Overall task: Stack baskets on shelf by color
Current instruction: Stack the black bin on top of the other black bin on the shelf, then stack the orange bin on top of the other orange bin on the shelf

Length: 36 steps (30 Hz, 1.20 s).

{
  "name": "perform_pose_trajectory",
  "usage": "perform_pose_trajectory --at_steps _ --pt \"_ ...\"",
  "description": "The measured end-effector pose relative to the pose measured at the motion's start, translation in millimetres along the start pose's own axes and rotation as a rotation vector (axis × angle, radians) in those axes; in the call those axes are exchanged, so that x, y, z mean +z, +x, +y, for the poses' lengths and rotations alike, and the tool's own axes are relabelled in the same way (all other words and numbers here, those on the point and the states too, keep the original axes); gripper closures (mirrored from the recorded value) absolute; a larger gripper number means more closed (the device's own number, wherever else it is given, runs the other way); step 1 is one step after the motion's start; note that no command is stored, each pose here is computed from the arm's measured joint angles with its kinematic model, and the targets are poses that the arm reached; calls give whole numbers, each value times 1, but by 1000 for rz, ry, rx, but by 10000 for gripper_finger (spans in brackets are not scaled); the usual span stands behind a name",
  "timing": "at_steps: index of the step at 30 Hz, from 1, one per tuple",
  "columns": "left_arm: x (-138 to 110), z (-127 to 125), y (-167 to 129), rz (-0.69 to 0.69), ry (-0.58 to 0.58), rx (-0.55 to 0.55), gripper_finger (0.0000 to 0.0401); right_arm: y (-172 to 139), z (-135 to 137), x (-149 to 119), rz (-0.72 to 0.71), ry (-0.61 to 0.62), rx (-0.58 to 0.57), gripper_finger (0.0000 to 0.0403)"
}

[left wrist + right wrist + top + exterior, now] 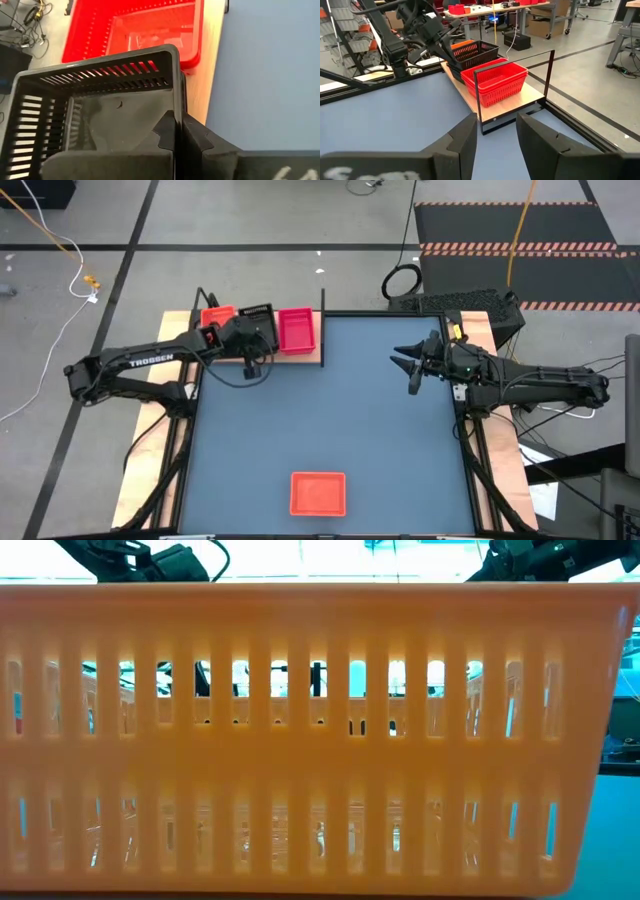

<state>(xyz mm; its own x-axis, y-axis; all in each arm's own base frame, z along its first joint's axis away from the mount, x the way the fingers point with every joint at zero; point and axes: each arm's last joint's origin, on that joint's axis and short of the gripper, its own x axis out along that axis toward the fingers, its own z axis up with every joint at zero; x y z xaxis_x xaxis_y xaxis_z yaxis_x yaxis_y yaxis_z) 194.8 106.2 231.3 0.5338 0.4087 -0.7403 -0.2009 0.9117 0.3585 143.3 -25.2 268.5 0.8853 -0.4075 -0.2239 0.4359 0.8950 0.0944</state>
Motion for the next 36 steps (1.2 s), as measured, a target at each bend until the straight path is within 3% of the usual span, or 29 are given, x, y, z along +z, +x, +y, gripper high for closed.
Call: perform_pose_trajectory --at_steps 3,11,14,20,27,31,36 --pt "-2 -1 1 8 1 -4 394 0 0 0 0 2 0 273" --pt "-3 -2 1 8 9 -12 350 3 1 -1 13 23 -2 273" --pt "-3 0 -1 23 7 42 332 4 1 -2 21 20 -4 273" --pt "8 10 -13 63 -3 165 271 4 1 -2 22 19 -4 273" --pt "26 2 -24 -13 -17 122 201 4 1 -2 22 23 -4 273" --pt "25 -6 -17 24 -35 85 196 4 1 -2 22 23 -4 273" --pt "10 -14 3 149 -32 113 223 4 1 -2 21 17 -3 273"
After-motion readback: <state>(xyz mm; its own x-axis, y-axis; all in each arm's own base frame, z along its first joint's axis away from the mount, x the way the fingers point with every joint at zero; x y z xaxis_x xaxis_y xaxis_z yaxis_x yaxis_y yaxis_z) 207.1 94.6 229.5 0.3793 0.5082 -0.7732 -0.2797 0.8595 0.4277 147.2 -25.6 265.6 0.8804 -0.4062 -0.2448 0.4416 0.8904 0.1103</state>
